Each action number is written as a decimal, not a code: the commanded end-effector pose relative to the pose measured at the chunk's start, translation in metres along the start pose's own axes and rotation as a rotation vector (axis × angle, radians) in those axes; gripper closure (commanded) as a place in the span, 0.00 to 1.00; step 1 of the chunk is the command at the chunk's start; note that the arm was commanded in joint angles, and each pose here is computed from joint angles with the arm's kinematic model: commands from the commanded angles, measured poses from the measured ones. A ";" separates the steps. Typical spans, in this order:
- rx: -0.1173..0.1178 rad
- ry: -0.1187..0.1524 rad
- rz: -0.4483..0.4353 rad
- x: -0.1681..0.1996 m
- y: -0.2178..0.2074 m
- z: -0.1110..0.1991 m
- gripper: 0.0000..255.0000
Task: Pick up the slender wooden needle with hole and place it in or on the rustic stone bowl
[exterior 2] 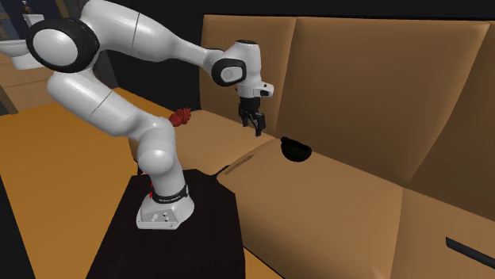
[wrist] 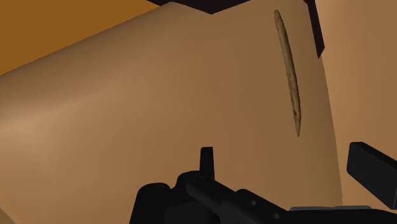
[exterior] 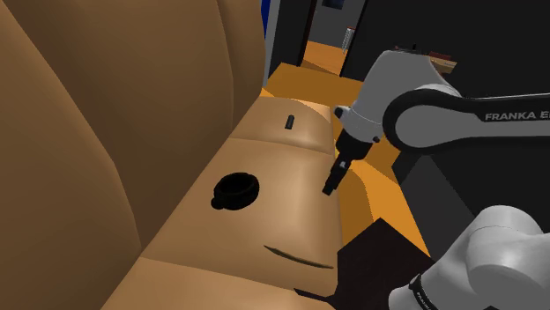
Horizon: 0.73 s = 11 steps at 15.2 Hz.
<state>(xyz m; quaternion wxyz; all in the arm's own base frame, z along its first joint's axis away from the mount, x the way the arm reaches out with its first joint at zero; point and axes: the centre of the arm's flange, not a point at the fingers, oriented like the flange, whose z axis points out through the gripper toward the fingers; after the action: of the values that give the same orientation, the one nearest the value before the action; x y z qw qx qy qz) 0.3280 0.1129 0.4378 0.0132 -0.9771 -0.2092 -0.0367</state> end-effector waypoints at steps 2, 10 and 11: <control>-0.001 -0.017 -0.053 0.000 -0.017 0.036 0.00; -0.002 -0.067 -0.193 -0.002 -0.064 0.131 0.00; -0.002 -0.074 -0.210 -0.003 -0.070 0.143 0.00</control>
<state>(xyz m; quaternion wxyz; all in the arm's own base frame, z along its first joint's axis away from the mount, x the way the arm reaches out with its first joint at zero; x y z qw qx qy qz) 0.3103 0.1756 0.3091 0.0016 -0.9533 -0.3021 -0.0043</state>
